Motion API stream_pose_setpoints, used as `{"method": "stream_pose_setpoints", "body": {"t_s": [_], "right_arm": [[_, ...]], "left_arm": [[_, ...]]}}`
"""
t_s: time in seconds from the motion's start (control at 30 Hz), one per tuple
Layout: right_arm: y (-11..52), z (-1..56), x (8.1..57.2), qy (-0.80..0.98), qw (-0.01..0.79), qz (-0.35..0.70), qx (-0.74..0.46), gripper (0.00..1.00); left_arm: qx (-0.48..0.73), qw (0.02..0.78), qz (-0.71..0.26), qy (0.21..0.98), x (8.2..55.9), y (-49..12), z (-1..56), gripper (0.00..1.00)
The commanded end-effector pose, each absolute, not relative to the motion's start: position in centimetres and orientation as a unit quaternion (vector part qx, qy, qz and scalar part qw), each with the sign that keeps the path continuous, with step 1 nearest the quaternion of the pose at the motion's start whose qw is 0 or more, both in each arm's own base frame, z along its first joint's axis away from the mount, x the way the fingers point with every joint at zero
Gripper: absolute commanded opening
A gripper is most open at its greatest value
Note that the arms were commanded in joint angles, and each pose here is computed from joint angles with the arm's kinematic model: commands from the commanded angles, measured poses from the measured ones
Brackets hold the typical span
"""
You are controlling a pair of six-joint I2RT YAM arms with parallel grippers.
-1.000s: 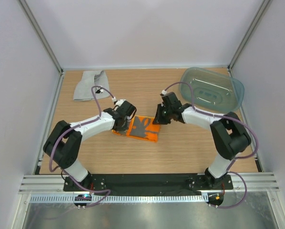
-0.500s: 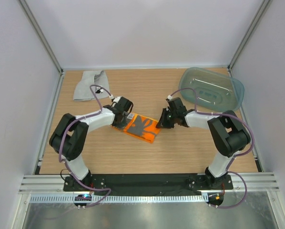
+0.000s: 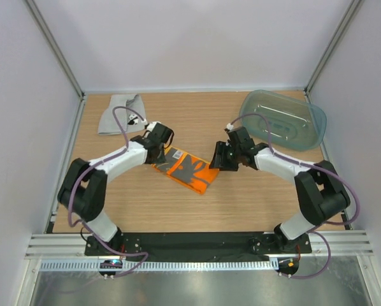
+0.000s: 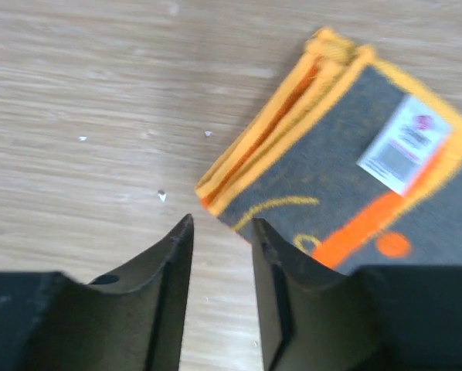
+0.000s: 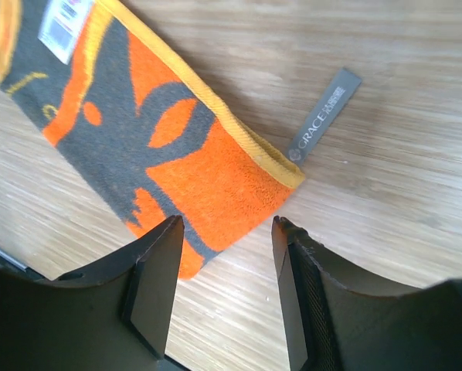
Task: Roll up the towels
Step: Fold the towel
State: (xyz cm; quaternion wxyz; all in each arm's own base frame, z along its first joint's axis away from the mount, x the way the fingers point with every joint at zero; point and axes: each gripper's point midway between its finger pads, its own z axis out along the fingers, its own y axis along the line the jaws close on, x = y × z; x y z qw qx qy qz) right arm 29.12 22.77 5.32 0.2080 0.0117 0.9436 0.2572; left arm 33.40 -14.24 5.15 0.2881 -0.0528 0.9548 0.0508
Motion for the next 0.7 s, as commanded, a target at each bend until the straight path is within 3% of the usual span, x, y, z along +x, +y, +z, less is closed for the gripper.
{"method": "stream_pose_setpoints", "body": {"t_s": [0.0, 0.1, 0.13, 0.2, 0.23, 0.27, 0.3, 0.43, 0.6, 0.67], "right_arm": [[21.6, 10.1, 30.4, 0.933, 0.270, 0.238, 0.008, 0.57], [20.1, 12.4, 30.3, 0.924, 0.310, 0.221, 0.020, 0.57], [19.7, 13.5, 30.3, 0.918, 0.326, 0.223, 0.027, 0.58], [19.1, 13.7, 29.9, 0.916, 0.336, 0.218, 0.033, 0.58], [18.9, 14.1, 29.8, 0.912, 0.344, 0.220, 0.040, 0.58], [18.9, 14.4, 29.9, 0.910, 0.348, 0.223, 0.042, 0.58], [18.9, 14.4, 29.8, 0.909, 0.347, 0.225, 0.044, 0.58], [18.7, 14.4, 29.3, 0.911, 0.343, 0.225, 0.048, 0.58], [17.8, 15.2, 28.7, 0.910, 0.352, 0.214, 0.050, 0.58], [16.8, 15.1, 28.9, 0.911, 0.360, 0.189, 0.062, 0.59]], "left_arm": [[-0.032, 0.358, 0.044, 0.932, 32.9, -14.6, 11.5, 0.39], [-0.011, 0.420, 0.008, 0.908, 31.4, -16.9, 16.8, 0.55], [-0.005, 0.435, -0.003, 0.900, 30.9, -17.6, 17.9, 0.66], [0.002, 0.487, -0.055, 0.872, 30.0, -19.3, 21.3, 0.72], [-0.006, 0.533, -0.079, 0.842, 30.4, -19.3, 22.9, 0.81], [-0.030, 0.539, -0.100, 0.836, 30.2, -19.3, 23.0, 0.87], [-0.023, 0.531, -0.129, 0.837, 29.6, -20.0, 22.5, 1.00], [0.037, 0.513, -0.227, 0.827, 27.5, -23.1, 21.0, 1.00], [0.086, 0.443, -0.183, 0.873, 26.6, -24.3, 17.7, 0.96], [0.120, 0.446, -0.139, 0.876, 26.0, -25.6, 16.8, 0.89]]}}
